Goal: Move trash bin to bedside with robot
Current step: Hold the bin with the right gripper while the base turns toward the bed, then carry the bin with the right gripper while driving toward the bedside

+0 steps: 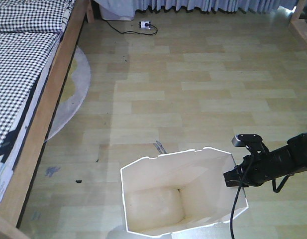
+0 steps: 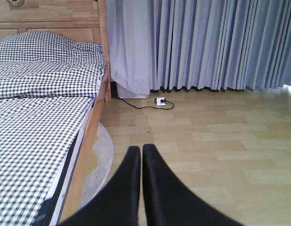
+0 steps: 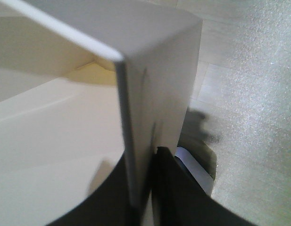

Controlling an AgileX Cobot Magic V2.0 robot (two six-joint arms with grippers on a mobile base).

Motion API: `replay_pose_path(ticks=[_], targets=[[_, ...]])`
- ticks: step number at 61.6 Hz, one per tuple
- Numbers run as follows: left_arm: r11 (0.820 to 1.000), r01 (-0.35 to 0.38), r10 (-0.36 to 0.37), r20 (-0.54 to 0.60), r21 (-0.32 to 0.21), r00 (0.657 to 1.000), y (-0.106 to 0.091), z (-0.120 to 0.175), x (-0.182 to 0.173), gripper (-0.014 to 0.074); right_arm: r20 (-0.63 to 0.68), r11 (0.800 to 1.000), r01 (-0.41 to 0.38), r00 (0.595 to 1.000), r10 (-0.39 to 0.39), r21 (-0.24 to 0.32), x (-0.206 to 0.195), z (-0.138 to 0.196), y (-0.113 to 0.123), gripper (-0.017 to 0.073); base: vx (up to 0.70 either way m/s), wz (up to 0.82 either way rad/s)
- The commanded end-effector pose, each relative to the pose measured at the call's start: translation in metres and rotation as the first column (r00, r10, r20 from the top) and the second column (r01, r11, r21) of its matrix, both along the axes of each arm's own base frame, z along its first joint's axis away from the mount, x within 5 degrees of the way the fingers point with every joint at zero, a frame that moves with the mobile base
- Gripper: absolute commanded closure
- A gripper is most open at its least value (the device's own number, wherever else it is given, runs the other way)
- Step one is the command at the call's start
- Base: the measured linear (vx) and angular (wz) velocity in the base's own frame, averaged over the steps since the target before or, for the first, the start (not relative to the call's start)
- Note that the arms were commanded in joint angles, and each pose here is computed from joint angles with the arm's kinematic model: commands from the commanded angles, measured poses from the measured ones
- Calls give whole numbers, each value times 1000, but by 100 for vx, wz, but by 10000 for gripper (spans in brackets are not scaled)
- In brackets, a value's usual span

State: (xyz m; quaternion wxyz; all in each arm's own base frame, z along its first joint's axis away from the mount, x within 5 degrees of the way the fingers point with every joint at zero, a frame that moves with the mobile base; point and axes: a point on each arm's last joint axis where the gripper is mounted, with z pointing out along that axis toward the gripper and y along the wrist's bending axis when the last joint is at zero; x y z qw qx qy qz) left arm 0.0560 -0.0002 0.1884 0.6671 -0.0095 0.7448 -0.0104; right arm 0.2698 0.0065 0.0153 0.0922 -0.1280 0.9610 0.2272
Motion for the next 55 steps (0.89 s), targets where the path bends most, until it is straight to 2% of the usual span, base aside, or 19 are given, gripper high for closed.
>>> replay_pose_path(ticks=[1, 55], targets=[[1000, 2, -1, 73, -15, 997, 0, 1, 0, 600, 56, 980, -7, 998, -4, 200, 8, 29, 14, 563, 31, -3], [1000, 2, -1, 73, -15, 997, 0, 1, 0, 600, 56, 980, -7, 998, -4, 200, 8, 29, 14, 563, 30, -1]])
